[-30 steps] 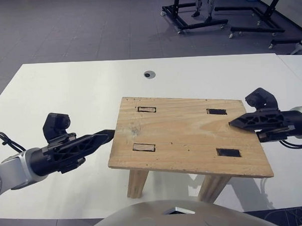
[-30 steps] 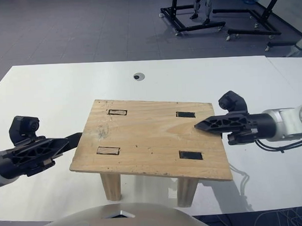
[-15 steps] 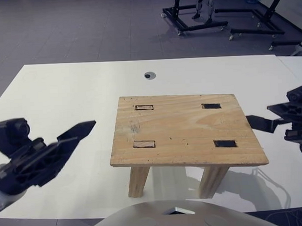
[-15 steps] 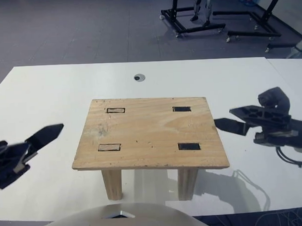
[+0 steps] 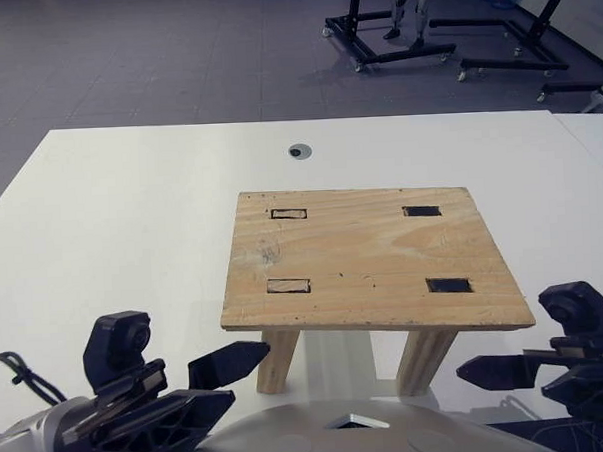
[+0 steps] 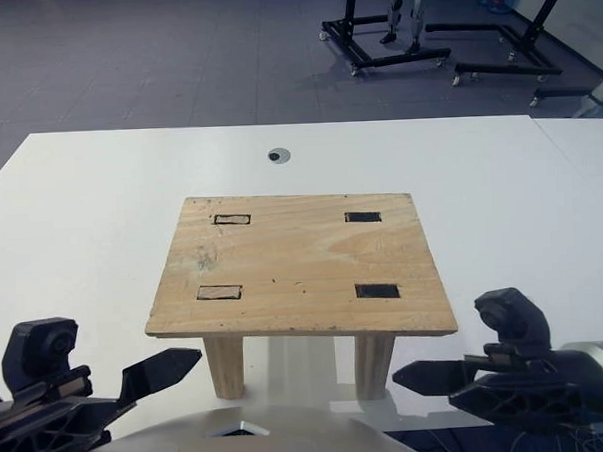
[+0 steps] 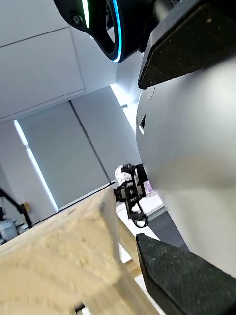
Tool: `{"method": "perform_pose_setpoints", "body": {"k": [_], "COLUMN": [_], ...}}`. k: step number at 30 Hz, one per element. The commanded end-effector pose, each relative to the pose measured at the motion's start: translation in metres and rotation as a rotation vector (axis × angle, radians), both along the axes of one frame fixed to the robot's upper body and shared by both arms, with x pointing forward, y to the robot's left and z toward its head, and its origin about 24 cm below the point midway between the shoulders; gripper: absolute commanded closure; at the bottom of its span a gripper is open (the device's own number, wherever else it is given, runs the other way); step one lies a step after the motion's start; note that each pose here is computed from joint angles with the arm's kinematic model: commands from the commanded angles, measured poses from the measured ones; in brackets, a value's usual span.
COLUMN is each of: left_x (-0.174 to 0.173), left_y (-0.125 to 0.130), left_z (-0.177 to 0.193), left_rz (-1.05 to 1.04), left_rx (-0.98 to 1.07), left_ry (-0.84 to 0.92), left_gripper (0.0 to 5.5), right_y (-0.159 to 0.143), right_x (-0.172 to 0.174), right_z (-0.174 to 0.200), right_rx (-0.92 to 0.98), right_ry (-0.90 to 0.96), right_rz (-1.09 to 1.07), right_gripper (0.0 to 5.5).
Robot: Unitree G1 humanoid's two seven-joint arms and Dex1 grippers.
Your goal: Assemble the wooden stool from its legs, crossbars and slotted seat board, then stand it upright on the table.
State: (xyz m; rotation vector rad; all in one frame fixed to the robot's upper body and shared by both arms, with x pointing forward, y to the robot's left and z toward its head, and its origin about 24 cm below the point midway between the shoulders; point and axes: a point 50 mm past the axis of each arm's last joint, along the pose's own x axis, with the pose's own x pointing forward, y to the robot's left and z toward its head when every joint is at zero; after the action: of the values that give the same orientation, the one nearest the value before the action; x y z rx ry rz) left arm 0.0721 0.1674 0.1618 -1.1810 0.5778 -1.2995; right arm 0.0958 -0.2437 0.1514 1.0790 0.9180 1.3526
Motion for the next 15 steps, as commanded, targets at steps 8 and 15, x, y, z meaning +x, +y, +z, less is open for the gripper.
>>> {"method": "perform_pose_setpoints", "body": {"k": [8,15], "left_x": [0.098,0.167], "left_y": [0.007,0.006], "left_z": [-0.030,-0.038], "left_rz": [0.027,0.182], "left_rx": [0.270,0.381], "left_ry": [-0.112,-0.282], "left_gripper": [0.10,0.10], "right_y": [0.044,0.065], "right_x": [0.077,0.140], "right_z": [-0.044,-0.047], "right_rx": [-0.053,0.017], "right_ry": [-0.312,-0.490], "right_rz": [-0.196,-0.362], "right_gripper": [0.36,0.36]}}
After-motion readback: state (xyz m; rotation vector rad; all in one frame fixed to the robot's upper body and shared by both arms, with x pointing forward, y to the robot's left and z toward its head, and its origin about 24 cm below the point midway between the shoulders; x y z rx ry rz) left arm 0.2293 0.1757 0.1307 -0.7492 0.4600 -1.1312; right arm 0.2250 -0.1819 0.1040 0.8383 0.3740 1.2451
